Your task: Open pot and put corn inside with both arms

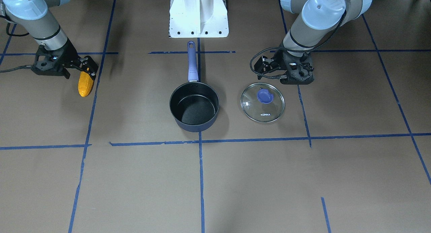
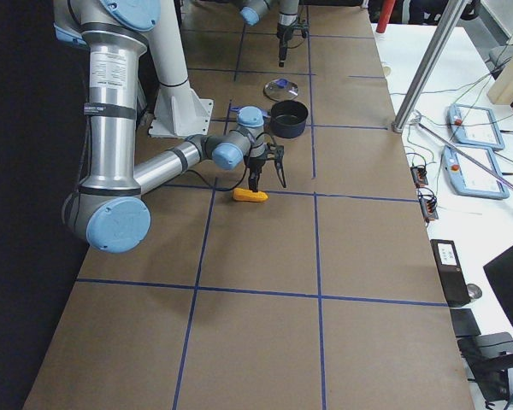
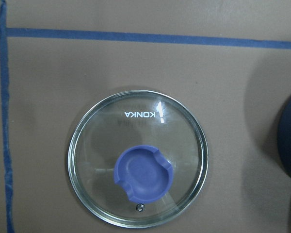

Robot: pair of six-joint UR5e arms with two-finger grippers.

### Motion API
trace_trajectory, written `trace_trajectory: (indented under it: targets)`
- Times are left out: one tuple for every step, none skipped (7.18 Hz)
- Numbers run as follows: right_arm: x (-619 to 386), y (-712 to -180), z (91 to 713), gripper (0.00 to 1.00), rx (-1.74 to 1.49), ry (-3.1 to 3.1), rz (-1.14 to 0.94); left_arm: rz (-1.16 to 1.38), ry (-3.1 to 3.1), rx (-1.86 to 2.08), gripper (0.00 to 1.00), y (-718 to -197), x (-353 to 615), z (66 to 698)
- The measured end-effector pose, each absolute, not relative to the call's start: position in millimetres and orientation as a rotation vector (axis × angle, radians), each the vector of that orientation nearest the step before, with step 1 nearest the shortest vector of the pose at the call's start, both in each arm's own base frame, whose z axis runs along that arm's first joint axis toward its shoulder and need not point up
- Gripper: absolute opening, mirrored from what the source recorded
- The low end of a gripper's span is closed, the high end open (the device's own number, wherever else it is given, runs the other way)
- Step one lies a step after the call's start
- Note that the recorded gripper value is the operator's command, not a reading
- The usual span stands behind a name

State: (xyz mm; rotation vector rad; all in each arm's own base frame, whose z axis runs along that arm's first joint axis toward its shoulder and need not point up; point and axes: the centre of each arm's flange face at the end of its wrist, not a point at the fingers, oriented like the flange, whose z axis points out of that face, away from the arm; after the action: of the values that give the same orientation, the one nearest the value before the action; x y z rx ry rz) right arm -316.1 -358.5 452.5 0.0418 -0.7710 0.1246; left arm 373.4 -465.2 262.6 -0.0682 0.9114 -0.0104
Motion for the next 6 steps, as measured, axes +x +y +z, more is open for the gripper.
trace_trajectory:
  targets:
    - [-325, -353, 462, 1.00, 0.039, -0.759, 0.119, -0.018, 0.914, -0.064, 1.00, -468, 368, 261]
    - [-332, -349, 471, 1.00, 0.036, -0.742, 0.113, -0.023, 0.916, -0.061, 1.00, -470, 364, 260]
    - [-337, -346, 479, 1.00, 0.030, -0.728, 0.107, -0.028, 0.917, -0.057, 1.00, -472, 361, 259]
    - [-340, -345, 484, 1.00, 0.026, -0.719, 0.105, -0.033, 0.918, -0.054, 1.00, -473, 358, 259]
    - [-341, -344, 487, 0.92, 0.022, -0.712, 0.103, -0.039, 0.922, -0.049, 1.00, -473, 352, 258]
    - [-343, -344, 490, 0.82, 0.017, -0.708, 0.103, -0.045, 0.927, -0.044, 1.00, -474, 345, 256]
